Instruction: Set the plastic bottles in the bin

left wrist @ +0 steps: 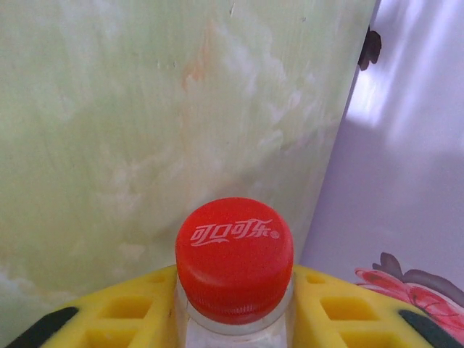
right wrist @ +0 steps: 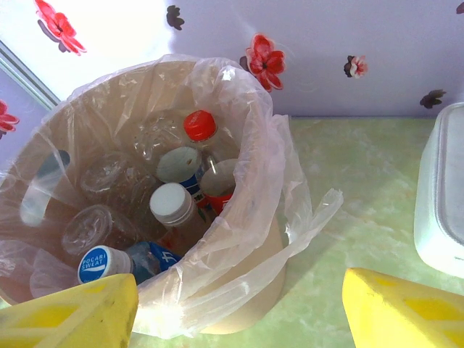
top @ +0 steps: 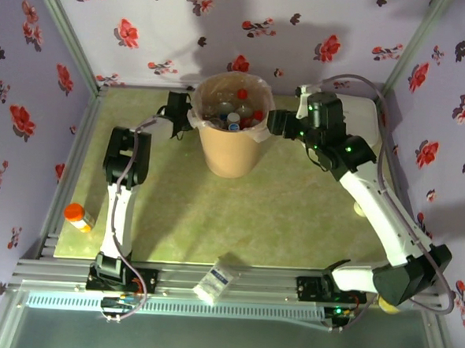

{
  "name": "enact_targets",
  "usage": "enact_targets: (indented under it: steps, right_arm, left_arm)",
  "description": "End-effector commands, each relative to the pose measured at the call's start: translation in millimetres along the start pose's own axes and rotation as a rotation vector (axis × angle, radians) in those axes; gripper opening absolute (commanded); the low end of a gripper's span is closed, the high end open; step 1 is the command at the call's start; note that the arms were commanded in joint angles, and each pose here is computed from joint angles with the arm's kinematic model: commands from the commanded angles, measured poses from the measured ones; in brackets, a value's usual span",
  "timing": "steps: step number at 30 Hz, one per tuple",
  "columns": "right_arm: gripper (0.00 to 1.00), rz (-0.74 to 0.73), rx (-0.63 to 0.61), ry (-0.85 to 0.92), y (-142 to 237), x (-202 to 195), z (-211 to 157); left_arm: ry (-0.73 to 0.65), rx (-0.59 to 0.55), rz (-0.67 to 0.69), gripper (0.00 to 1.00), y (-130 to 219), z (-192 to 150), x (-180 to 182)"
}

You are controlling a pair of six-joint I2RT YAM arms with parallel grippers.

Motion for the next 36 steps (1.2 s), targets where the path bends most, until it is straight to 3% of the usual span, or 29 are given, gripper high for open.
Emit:
enact_targets:
  steps: [1,8,13,19,24,29,36]
  right_arm:
    - [0.75,-0.004,-0.045,-0.019,7.3,-1.6,6.8]
    - [0.75,0.000,-0.044,-0.018,5.3,-0.6,7.8]
    - [0.75,-0.016,-0.055,-0.021,0.6,-3.2,8.9]
    - [0.73,-0.082,-0.092,-0.096,-5.4,-16.5,14.6]
    - [0.73,-0.083,-0.093,-0.154,-12.4,-25.4,19.0]
    - [0.73,-0.084,-0.074,-0.206,-25.0,-31.6,16.7]
    - [0.73,-0.050,-0.025,-0.285,-52.5,-34.4,14.9]
  left_arm:
    - [-0.022,-0.045,-0.015,0.35,10.5,15.1,-10.0]
    - [-0.105,-0.115,-0.237,0.32,56.4,45.1,-81.4]
    - [-0.220,-0.199,-0.370,0.32,110.7,69.0,-134.4]
    - [-0.422,-0.282,-0.468,0.31,179.0,69.1,-183.8]
    - [-0.598,-0.438,-0.481,0.30,246.0,67.2,-204.4]
    - [-0.692,-0.609,-0.512,0.26,313.8,64.2,-211.4]
    - [-0.850,-0.752,-0.530,0.22,397.3,27.1,-220.7]
Point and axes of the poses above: each hand's point on the last joint's axis, 136 mm out from that joint toward the fingers, its own y axis back along the fingers, its own x axis along the line the jaws close on, z = x × y, the point moved 7 cm from there along y, back along the fingers, and after that the axes turned 10 degrees about -y, right-handed, at the moved point
